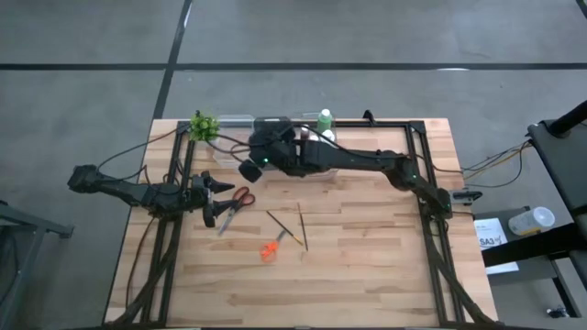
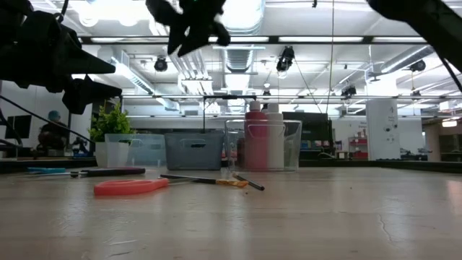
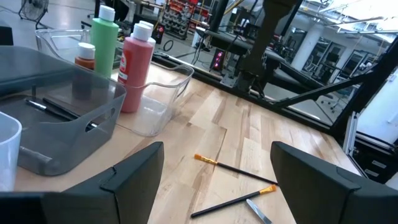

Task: Pick & Place Paint Supplies
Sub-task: Put the left gold paintbrush into the black bin

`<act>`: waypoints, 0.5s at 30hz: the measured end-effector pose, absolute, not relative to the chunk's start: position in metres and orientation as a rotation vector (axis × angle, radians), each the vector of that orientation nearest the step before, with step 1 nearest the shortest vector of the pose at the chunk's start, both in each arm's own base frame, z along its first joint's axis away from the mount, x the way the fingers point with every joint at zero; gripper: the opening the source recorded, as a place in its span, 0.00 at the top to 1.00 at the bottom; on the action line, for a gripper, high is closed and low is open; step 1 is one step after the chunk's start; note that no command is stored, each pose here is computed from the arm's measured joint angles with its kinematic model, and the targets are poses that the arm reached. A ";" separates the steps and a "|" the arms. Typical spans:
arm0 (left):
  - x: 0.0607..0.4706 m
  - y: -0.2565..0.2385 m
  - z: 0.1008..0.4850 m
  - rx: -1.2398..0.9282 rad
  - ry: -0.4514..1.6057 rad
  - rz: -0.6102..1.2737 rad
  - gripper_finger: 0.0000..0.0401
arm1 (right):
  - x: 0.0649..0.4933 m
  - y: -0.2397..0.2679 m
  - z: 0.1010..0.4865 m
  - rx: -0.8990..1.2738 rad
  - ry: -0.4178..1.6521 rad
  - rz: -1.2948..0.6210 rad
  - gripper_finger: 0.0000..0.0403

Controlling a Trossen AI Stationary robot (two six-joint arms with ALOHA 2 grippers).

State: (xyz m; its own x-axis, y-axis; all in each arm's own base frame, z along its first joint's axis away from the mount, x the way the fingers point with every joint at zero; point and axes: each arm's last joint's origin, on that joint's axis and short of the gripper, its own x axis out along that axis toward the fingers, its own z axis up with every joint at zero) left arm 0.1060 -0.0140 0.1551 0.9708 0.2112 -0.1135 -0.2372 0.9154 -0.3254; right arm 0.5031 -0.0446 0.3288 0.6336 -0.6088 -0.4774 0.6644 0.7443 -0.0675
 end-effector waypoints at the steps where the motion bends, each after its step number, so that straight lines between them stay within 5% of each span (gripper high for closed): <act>1: 0.106 -0.014 0.155 -0.344 0.077 0.231 0.25 | 0.501 -0.039 0.332 0.111 0.497 -0.716 0.71; 15: 0.106 -0.014 0.155 -0.345 0.077 0.231 0.25 | 0.424 0.049 0.381 -0.024 0.216 -0.439 0.71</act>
State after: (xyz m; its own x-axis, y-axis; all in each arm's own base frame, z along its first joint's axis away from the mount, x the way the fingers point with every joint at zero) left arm 0.1060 -0.0141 0.1551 0.9709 0.2108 -0.1135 -0.2368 0.9152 -0.3261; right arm 0.4239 0.0490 0.3809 0.8827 -0.4242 -0.2021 0.4191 0.9053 -0.0695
